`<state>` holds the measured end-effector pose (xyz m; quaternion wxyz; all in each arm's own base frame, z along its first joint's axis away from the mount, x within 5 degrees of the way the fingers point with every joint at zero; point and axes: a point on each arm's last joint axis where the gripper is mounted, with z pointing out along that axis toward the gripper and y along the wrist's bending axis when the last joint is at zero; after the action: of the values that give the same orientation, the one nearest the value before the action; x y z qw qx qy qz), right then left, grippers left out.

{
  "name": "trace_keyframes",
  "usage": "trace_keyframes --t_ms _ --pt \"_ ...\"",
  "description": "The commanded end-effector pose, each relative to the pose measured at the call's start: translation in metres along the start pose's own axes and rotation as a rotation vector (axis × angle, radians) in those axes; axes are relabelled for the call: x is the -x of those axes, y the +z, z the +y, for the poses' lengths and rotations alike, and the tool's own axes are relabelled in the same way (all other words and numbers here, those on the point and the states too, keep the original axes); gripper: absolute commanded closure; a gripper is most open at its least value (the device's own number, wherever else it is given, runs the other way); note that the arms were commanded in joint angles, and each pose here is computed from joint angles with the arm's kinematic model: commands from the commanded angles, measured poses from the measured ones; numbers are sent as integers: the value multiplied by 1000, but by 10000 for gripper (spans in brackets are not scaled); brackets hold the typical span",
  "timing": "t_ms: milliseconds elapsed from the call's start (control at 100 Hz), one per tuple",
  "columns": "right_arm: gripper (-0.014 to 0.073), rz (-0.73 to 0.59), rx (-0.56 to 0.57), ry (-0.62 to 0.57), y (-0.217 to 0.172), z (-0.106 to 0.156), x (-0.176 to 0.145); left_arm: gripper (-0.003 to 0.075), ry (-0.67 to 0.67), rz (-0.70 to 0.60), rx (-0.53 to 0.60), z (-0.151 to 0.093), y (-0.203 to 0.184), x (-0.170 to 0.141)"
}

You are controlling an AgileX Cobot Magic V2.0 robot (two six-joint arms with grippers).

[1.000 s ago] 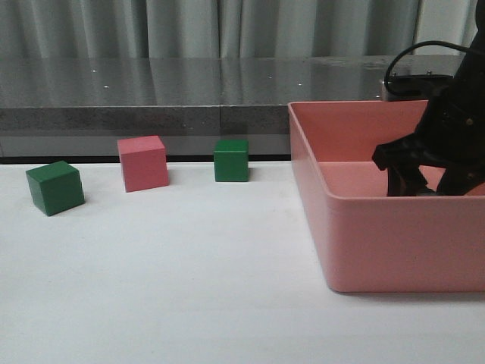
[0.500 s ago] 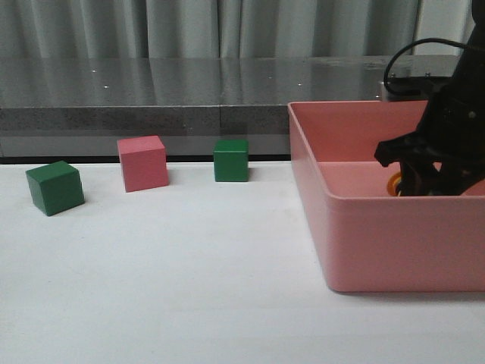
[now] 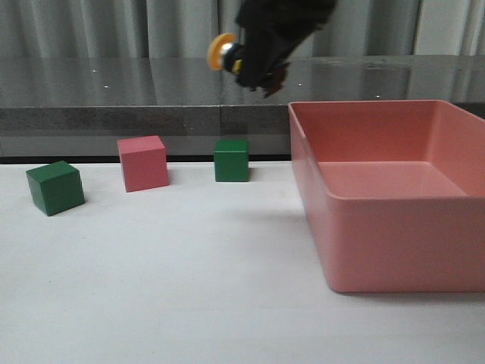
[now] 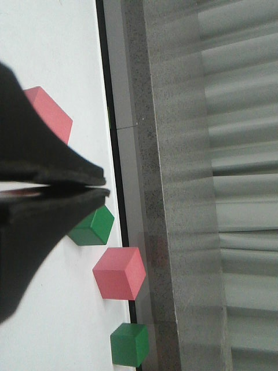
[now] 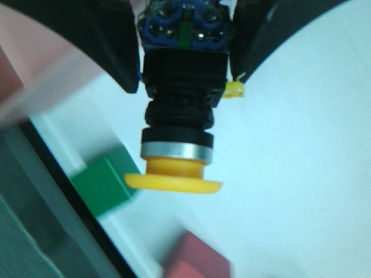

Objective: Place and stand button with both arms
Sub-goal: 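Lift the button out of the bin and carry it toward the cubes, then lower the button onto the table, open the right gripper, withdraw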

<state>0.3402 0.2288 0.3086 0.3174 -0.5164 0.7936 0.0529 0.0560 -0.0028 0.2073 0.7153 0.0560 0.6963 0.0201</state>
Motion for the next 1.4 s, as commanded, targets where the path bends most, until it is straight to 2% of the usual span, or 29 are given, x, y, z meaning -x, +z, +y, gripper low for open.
trace_keyframes --t_ms 0,150,390,590,680,840,920,1030,1100,1240,1390 --pt "501 -82 2 -193 -7 13 26 740 -12 -66 3 -1 -1 -6" --pt "501 -45 74 -338 41 34 35 740 -12 -66 3 -1 -1 -6" --pt "501 31 148 -366 98 45 31 740 -12 -66 3 -1 -1 -6" --pt "485 70 182 -388 116 50 23 740 -12 -66 3 -1 -1 -6" --pt "386 86 196 -388 120 51 20 740 -12 -66 3 -1 -1 -6" --pt "83 83 193 -388 118 51 20 740 -12 -66 3 -1 -1 -6" --pt "47 78 189 -382 115 50 22 740 -12 -66 3 -1 -1 -6" --pt "55 68 181 -335 100 46 30 740 -12 -66 3 -1 -1 -6" --pt "97 50 166 -278 80 41 40 740 -12 -66 3 -1 -1 -6" --pt "295 -18 98 -103 24 21 53 740 -12 -66 3 -1 -1 -6" --pt "522 -91 16 76 -37 -5 50 740 -12 -66 3 -1 -1 -6"
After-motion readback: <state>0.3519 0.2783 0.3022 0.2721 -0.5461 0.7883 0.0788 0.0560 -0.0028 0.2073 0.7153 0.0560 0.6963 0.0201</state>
